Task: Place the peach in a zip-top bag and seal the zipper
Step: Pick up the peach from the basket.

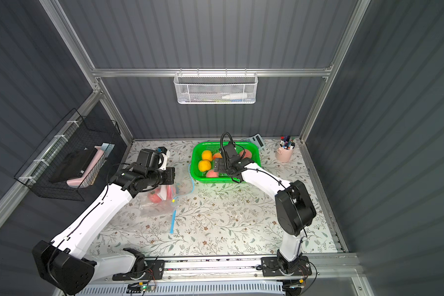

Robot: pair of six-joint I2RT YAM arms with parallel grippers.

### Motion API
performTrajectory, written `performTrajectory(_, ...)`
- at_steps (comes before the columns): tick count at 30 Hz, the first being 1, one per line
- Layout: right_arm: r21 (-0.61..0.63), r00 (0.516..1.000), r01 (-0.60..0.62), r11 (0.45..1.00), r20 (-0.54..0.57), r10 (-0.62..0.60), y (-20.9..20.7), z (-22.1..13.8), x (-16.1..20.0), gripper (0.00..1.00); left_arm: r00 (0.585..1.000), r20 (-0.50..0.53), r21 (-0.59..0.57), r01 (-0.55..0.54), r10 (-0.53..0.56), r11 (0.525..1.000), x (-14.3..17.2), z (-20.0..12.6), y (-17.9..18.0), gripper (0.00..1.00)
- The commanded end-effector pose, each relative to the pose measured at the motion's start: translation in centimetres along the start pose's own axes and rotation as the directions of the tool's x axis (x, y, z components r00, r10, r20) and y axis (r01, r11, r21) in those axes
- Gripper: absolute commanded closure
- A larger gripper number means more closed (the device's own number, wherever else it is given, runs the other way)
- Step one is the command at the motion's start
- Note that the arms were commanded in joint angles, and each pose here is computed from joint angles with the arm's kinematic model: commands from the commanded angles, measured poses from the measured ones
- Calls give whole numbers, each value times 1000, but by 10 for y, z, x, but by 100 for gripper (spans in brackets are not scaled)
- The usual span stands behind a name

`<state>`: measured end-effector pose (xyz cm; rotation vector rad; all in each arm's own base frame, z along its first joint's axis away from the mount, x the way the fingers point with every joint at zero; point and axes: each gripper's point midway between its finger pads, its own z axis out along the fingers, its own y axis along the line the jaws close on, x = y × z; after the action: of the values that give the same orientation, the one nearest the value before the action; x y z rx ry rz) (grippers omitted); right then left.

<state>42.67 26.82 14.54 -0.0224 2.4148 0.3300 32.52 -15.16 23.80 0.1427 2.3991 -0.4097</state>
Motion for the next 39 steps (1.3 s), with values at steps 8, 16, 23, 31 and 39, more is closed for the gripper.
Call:
performTrajectory(8, 86, 975, 64, 994, -218, -43, -12, 62, 20, 13, 997, 63, 53, -51, 48, 997, -13, 16, -8, 100)
performTrajectory(16, 126, 964, 115, 985, -254, -81, -21, 79, 27, 15, 997, 66, 42, -37, 34, 998, -15, 20, -6, 100)
performTrajectory(23, 110, 966, 105, 988, -246, -76, -19, 88, 21, 19, 996, 83, 43, -29, 26, 999, -21, 16, -7, 100)
performTrajectory(31, 110, 970, 68, 992, -240, -40, -21, 97, 18, 21, 996, 80, 33, -40, 38, 999, -24, 15, -7, 100)
performTrajectory(39, 98, 987, 40, 994, -158, -24, -15, 71, -8, 35, 996, 85, 31, -31, 28, 999, -26, 11, -7, 100)
